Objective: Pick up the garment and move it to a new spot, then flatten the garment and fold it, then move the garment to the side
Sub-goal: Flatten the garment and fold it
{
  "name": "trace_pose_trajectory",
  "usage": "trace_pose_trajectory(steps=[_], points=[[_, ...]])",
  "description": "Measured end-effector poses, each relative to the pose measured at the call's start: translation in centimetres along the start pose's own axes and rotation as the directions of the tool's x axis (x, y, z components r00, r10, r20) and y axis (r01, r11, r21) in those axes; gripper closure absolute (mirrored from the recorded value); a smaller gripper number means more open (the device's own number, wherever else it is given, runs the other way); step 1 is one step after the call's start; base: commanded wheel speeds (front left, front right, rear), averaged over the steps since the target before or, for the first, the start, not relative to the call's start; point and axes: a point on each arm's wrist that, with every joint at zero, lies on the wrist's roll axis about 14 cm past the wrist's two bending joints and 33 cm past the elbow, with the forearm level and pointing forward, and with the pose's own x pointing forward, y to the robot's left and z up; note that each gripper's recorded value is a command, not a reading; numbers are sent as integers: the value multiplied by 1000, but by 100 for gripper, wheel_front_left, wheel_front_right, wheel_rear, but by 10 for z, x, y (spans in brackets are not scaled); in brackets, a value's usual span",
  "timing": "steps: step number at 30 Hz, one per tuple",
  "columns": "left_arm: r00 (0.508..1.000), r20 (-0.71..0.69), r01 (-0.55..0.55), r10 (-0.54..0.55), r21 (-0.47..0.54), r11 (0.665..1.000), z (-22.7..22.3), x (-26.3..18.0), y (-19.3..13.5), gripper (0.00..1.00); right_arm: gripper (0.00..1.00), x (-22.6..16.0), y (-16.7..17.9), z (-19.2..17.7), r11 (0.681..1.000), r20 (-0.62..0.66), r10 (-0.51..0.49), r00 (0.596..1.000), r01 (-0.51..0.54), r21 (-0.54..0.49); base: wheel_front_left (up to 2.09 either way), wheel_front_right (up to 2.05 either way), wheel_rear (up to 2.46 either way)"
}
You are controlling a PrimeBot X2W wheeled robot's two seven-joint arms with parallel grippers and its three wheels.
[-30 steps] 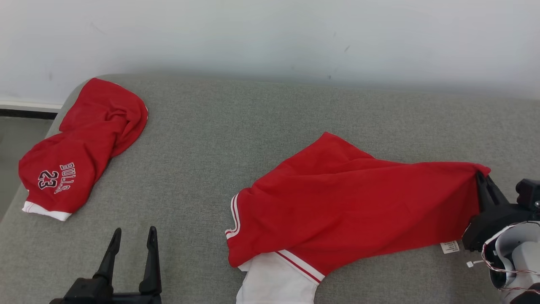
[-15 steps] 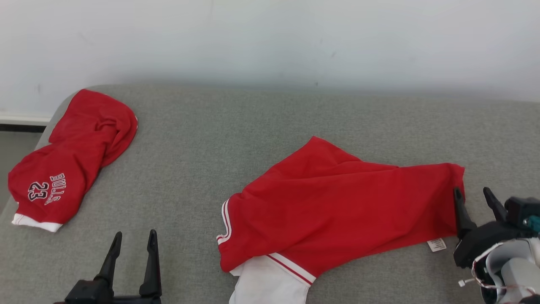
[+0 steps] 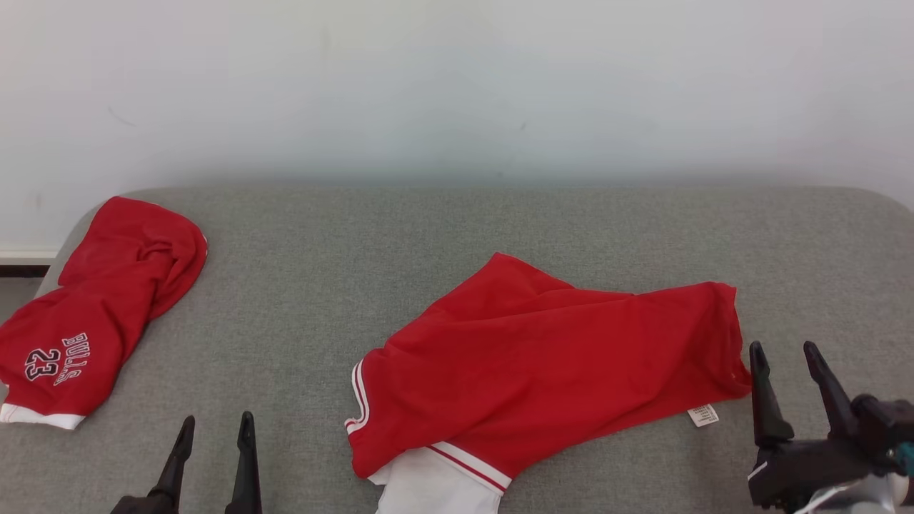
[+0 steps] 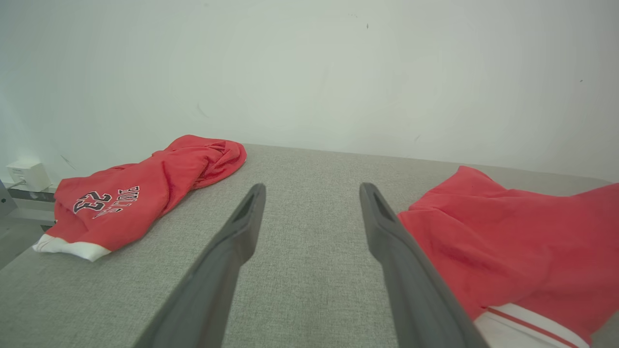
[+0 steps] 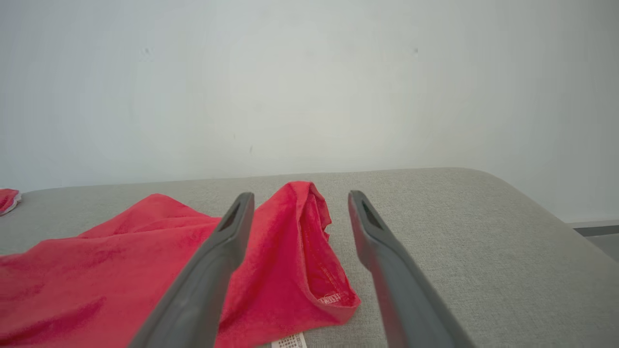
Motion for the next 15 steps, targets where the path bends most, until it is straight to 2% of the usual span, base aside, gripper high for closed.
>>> trace_pose_trajectory(steps=[8,15], points=[[1000,-5,15,-15,1,1000,-1,-2,-4,0,0,-26,13,3,999,41,-10,999,9,35,0,0,0],[997,-39,70,-70,9,997,-11,1,-18,0,0,-32,17,-1,999,30,-18,999,17,48,0,0,0]])
